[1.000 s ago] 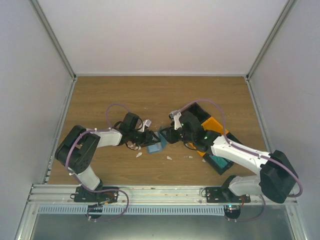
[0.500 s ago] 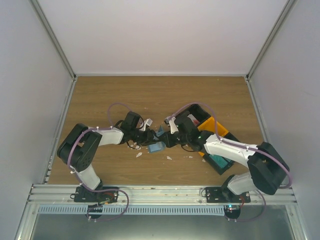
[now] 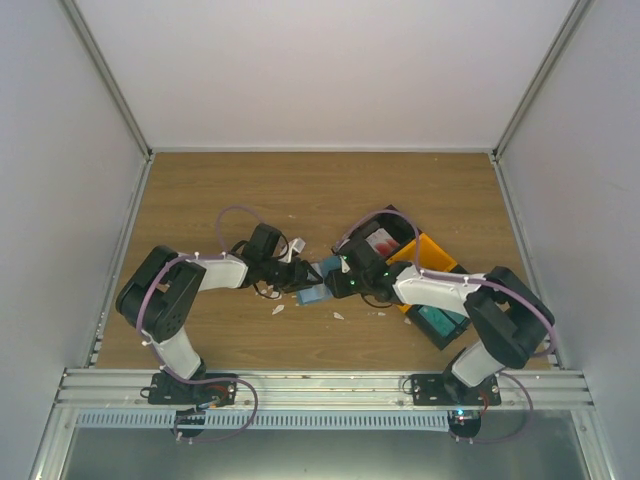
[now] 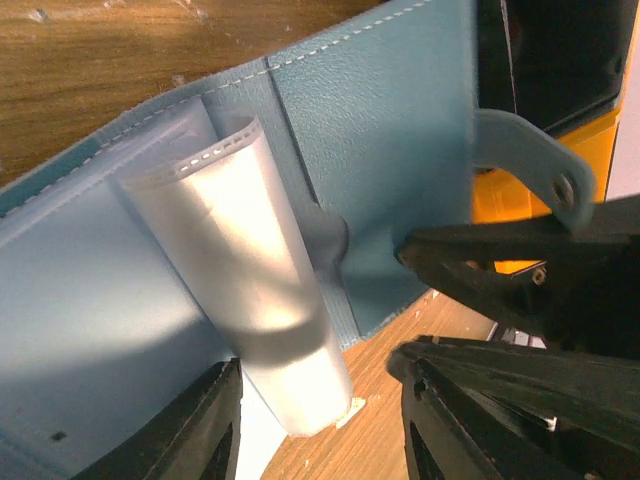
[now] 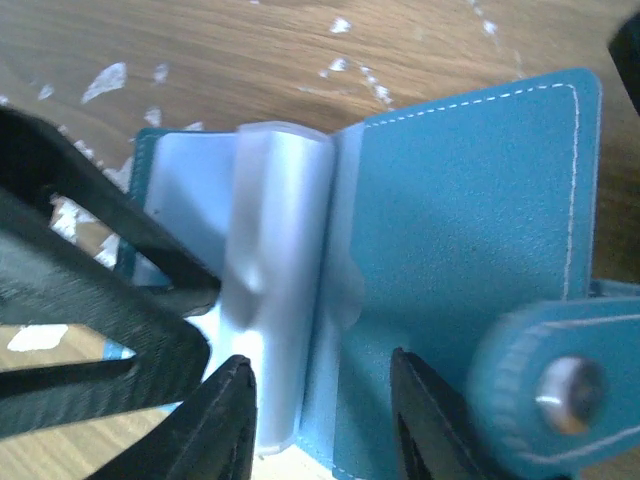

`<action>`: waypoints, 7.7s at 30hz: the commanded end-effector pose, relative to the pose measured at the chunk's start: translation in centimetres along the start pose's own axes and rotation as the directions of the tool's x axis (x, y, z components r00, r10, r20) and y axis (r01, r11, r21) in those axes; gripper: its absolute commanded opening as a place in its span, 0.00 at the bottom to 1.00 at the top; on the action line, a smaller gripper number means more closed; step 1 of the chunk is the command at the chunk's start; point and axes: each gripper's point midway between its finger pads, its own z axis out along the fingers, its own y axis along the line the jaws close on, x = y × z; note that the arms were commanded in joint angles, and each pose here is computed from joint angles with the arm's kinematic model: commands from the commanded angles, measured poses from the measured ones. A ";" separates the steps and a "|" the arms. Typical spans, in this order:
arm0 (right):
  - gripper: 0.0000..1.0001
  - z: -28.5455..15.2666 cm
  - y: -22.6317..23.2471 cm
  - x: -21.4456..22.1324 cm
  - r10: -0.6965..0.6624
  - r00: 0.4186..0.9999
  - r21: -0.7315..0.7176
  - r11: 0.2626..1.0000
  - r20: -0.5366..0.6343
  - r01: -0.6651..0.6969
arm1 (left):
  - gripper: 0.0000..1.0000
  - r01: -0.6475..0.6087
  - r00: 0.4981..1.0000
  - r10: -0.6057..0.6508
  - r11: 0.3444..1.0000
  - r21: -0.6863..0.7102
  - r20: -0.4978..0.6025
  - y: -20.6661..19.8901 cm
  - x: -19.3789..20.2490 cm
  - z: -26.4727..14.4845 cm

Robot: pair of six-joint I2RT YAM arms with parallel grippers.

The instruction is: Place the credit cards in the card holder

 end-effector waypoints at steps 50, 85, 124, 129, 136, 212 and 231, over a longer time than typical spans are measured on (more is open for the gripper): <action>0.62 1.0 -1.2 3.4 0.152 0.987 -0.124 0.982 0.057 -0.144 | 0.48 -0.143 0.988 0.151 0.970 0.197 -0.025 -4.8 -1.4 3.2; 0.00 4.9 1.5 3.2 0.302 0.950 -0.111 0.944 -0.085 -0.310 | 0.35 -0.085 0.938 0.156 0.969 -0.230 0.310 0.1 -1.7 -4.6; 0.37 -6.3 -8.5 -8.1 -0.099 0.992 0.132 0.985 -0.083 0.110 | 0.14 -0.147 0.976 0.174 0.970 -0.194 0.133 1.4 -1.6 0.0; 0.28 -4.4 -11.1 -8.6 -0.117 0.977 0.198 0.968 -0.177 0.152 | 0.14 -0.128 0.983 0.155 0.964 -0.235 0.098 2.8 -1.0 0.5; 0.32 -2.8 -13.5 -7.1 -0.109 0.956 0.231 0.957 -0.273 0.175 | 0.14 -0.111 0.989 0.133 0.957 -0.267 0.069 4.4 -0.2 0.9; 0.48 -3.5 -6.8 -3.9 -0.192 0.940 -0.129 0.979 -0.282 0.161 | 0.13 -0.083 0.992 0.105 0.963 -0.256 0.071 5.1 -0.5 1.0; 0.51 -1.4 -7.9 -3.7 -0.219 0.910 -0.011 0.973 -0.353 0.230 | 0.13 -0.084 0.992 0.105 0.963 -0.258 0.072 5.1 -0.7 0.9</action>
